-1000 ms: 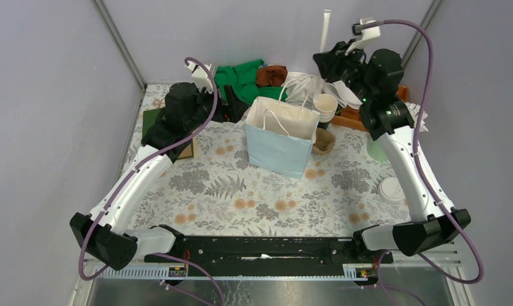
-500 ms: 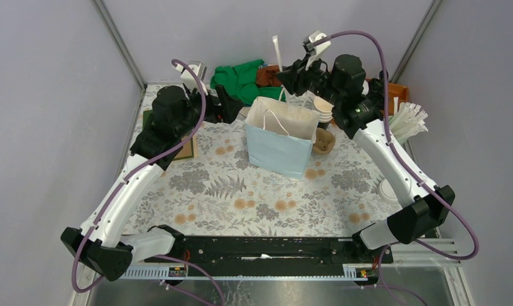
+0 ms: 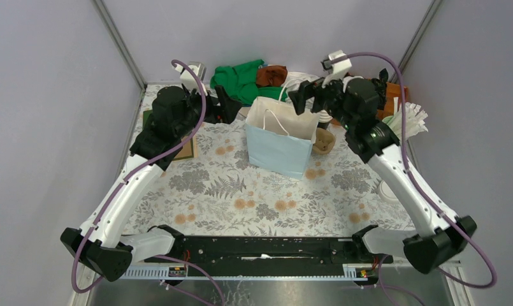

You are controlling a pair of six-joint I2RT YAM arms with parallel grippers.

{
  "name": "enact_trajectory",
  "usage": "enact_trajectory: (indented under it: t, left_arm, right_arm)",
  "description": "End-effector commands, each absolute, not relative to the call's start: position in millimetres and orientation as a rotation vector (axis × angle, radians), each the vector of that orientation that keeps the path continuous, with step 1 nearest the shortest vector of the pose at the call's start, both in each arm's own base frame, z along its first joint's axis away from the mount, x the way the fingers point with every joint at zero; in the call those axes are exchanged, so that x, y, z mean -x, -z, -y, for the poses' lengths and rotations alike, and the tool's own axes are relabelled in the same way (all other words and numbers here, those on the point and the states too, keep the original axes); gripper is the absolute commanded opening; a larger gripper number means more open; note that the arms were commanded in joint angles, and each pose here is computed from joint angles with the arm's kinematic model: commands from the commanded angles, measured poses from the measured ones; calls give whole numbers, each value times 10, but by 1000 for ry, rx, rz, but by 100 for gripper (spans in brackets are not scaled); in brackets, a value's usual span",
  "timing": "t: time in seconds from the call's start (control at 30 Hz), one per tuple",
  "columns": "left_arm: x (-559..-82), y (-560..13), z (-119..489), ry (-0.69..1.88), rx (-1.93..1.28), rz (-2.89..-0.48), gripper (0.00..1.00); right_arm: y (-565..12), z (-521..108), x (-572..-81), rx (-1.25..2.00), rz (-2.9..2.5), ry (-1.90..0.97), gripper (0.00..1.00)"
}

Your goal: Pack the takeout coffee

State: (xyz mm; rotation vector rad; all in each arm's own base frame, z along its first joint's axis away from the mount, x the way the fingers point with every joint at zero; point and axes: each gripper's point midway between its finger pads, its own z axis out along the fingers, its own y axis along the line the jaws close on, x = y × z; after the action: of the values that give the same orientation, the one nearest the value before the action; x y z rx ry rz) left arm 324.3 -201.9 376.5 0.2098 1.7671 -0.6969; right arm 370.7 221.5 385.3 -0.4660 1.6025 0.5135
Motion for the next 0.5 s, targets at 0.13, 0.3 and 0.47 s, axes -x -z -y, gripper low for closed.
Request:
enact_trajectory:
  t: [0.13,0.3,0.47]
  left_arm:
    - [-3344,-3676,1814,609,-87,-1746,99]
    - [-3339,-3300,1464,492,127,-1790,99]
    - [-3253,-2727,1130,420,357,-1875,99]
  right_arm:
    - [-3268,-1146,-3248,56,-1769,-182,100]
    - [-2745,-739,-2847,-69,-1797,-101,100]
    - [-2084,-678,-2711,30,-1824,-55,94]
